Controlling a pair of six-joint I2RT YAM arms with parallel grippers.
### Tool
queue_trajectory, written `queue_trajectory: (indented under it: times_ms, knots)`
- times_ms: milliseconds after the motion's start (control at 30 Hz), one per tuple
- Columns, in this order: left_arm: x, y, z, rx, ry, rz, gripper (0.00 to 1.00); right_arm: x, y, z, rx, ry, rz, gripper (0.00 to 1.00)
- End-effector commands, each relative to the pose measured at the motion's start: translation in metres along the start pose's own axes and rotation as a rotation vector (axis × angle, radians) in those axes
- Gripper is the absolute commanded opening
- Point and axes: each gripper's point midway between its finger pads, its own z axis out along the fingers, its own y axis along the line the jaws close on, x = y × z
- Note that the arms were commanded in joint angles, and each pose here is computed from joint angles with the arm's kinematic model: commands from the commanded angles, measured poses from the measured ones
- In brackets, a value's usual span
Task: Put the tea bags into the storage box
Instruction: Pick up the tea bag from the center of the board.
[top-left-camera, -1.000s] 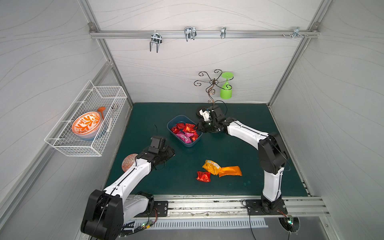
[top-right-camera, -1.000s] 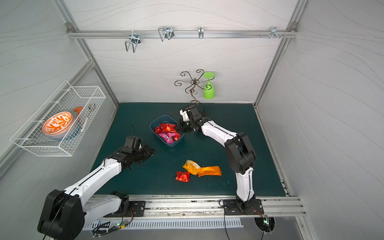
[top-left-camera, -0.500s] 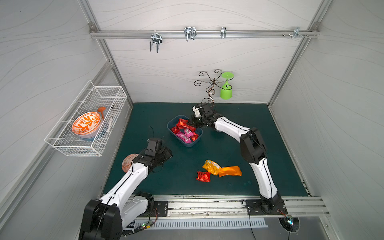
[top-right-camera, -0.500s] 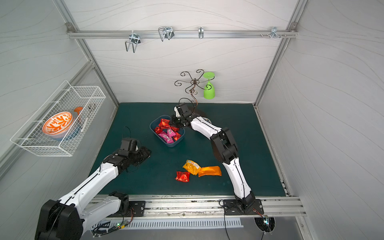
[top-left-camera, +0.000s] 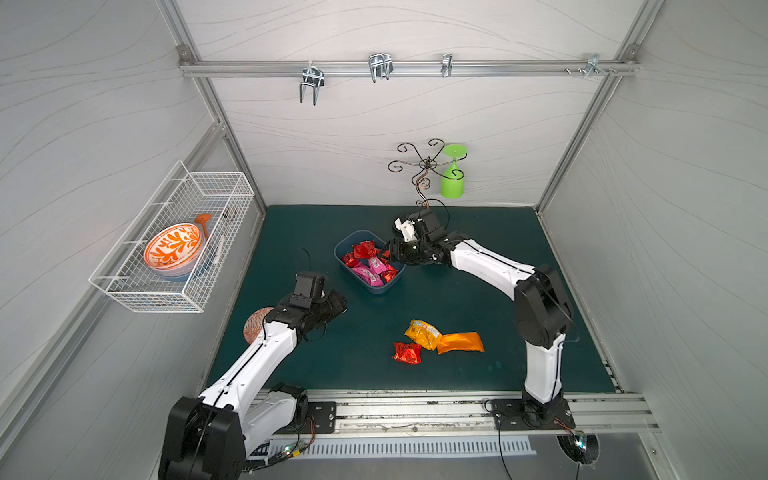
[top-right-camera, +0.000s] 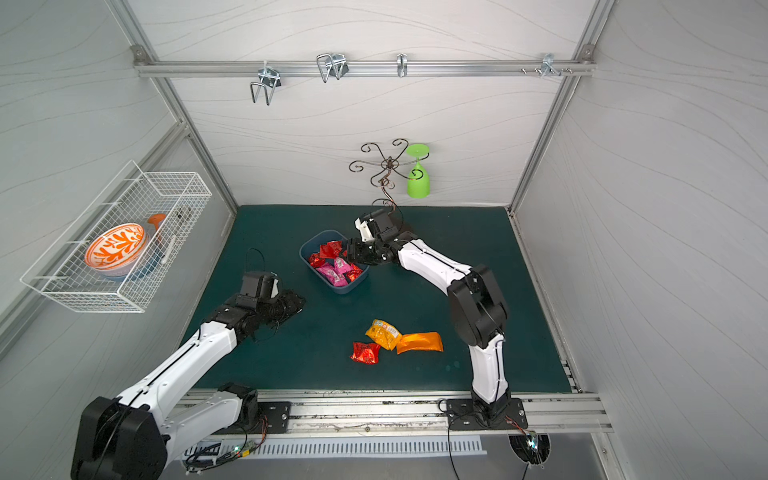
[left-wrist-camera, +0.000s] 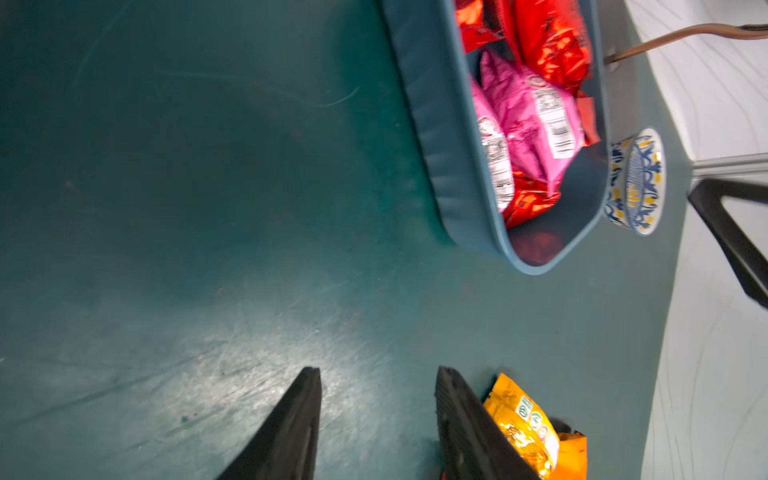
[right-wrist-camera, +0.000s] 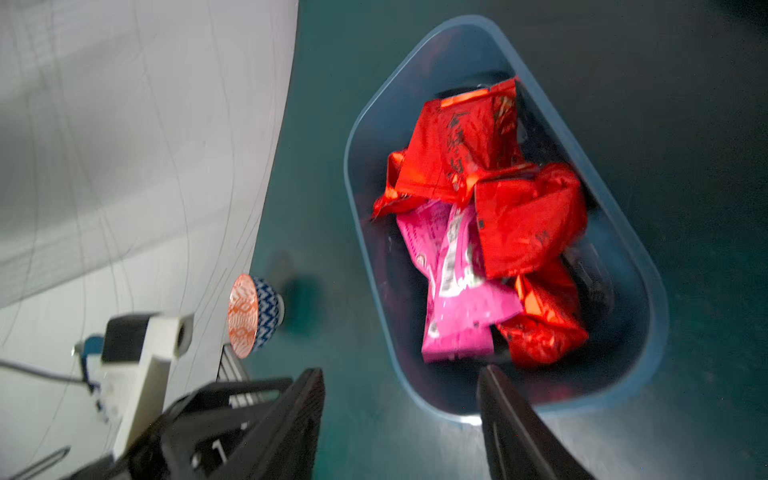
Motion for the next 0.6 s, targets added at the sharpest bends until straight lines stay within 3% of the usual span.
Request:
queue_trajectory:
  times_ms: [0, 333, 567]
  knots:
    - [-0.012, -0.028, -0.005, 0.085, -0.018, 0.063, 0.49, 0.034, 0.001, -0.024, 0.015, 0.079, -0.090, 0.64]
    - [0.001, -0.055, 0.003, 0.192, 0.076, 0.138, 0.49, 0.122, -0.035, -0.089, 0.157, 0.255, -0.242, 0.62]
    - [0.008, -0.065, 0.012, 0.215, 0.139, 0.156, 0.49, 0.165, -0.050, -0.099, 0.162, 0.392, -0.301, 0.63]
